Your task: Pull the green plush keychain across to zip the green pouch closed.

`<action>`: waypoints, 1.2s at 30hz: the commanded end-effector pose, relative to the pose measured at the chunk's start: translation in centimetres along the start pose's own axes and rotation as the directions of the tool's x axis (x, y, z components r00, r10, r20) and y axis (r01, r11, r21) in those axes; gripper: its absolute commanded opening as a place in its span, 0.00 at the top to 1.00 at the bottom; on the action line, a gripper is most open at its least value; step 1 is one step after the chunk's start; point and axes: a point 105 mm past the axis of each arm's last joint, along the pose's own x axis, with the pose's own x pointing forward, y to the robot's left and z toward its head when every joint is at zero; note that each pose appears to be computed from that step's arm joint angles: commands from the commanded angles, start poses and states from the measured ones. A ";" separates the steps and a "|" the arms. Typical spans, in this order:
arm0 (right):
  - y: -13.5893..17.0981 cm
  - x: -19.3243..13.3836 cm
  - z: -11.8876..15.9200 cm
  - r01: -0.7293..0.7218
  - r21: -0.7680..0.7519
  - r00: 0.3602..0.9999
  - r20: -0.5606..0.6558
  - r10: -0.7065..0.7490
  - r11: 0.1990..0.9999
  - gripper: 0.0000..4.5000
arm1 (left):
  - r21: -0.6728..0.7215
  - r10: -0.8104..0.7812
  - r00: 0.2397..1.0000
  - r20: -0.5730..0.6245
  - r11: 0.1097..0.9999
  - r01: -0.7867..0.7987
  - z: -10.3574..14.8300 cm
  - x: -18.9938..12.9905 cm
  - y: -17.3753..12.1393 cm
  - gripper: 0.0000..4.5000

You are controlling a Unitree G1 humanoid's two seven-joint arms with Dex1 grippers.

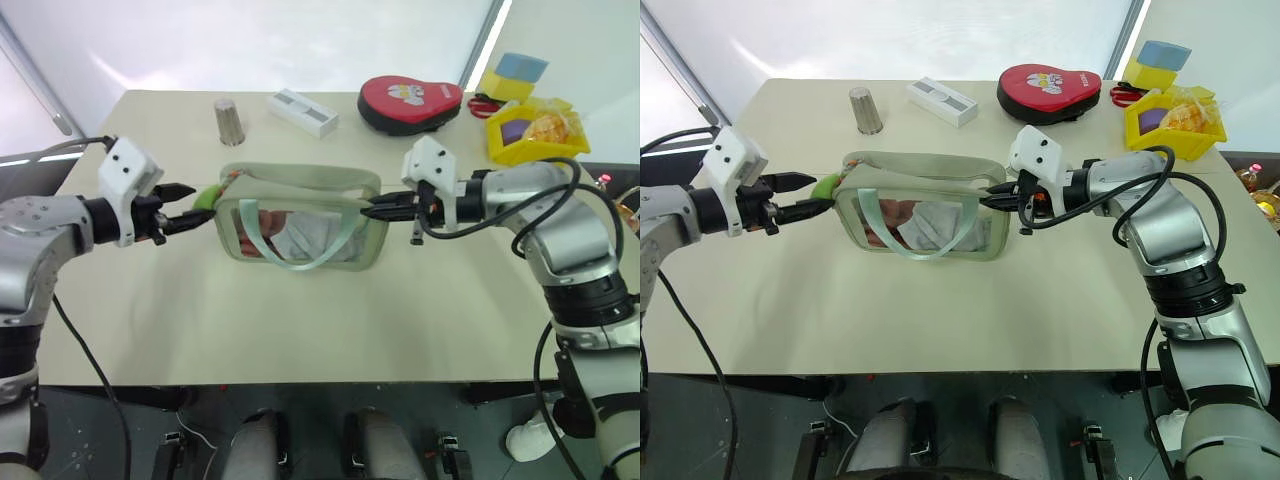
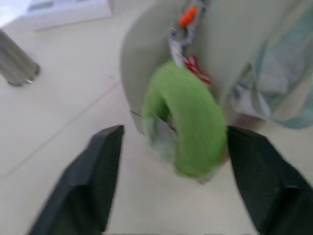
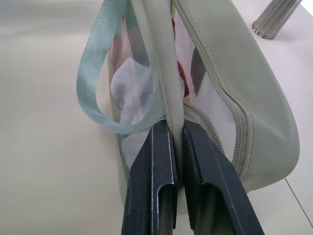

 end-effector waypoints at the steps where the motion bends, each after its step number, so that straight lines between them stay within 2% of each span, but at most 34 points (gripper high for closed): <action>1: 0.0 -0.1 1.1 0.009 -0.040 1.000 0.029 -0.008 0.999 1.00 | 0.037 -0.003 0.999 0.042 0.999 0.002 1.4 -0.3 0.2 0.76; 3: -0.2 -0.2 1.1 0.015 -0.040 0.999 0.031 -0.014 0.999 1.00 | 0.044 -0.014 0.999 0.046 0.999 0.012 2.1 -0.6 0.3 0.99; 8: -0.3 -0.3 1.1 0.028 -0.039 0.999 0.031 -0.027 0.999 1.00 | 0.102 -0.025 0.997 0.076 0.995 0.017 5.0 -1.6 1.0 0.99; 13: -0.4 -0.1 1.1 0.036 -0.042 0.999 0.036 -0.034 0.998 1.00 | 0.191 -0.124 0.982 0.139 0.977 0.096 7.9 1.0 -1.1 0.99; 16: -0.5 0.0 1.2 0.039 -0.046 0.999 0.038 -0.037 0.998 1.00 | 0.249 -0.183 0.974 0.131 0.957 0.146 7.9 3.3 -2.9 0.99; 19: -0.5 0.0 1.2 0.045 -0.047 0.998 0.038 -0.043 0.998 1.00 | 0.282 -0.186 0.977 0.104 0.948 0.150 7.1 4.3 -3.1 0.99; 22: -0.6 -0.1 1.2 0.052 -0.045 0.998 0.033 -0.051 0.998 1.00 | 0.289 -0.187 0.977 0.105 0.946 0.150 6.9 4.4 -2.8 0.76; 28: -0.7 -0.4 0.9 0.061 -0.040 0.998 0.025 -0.060 0.997 1.00 | 0.284 -0.170 0.982 0.084 0.949 0.140 7.7 2.3 -1.6 0.10; 31: -0.8 -0.4 0.9 0.063 -0.043 0.998 0.024 -0.062 0.997 1.00 | 0.256 -0.156 0.988 0.019 0.955 0.146 5.8 0.7 -1.0 0.10; 34: -0.9 -0.4 0.9 0.063 -0.046 0.998 0.024 -0.062 0.997 1.00 | 0.225 -0.141 0.989 -0.051 0.963 0.149 2.9 -0.2 -0.8 0.10; 36: -1.0 -0.3 1.0 0.059 -0.048 0.998 0.024 -0.058 0.997 1.00 | 0.170 -0.096 0.995 -0.021 0.980 0.099 1.5 0.5 -0.6 0.10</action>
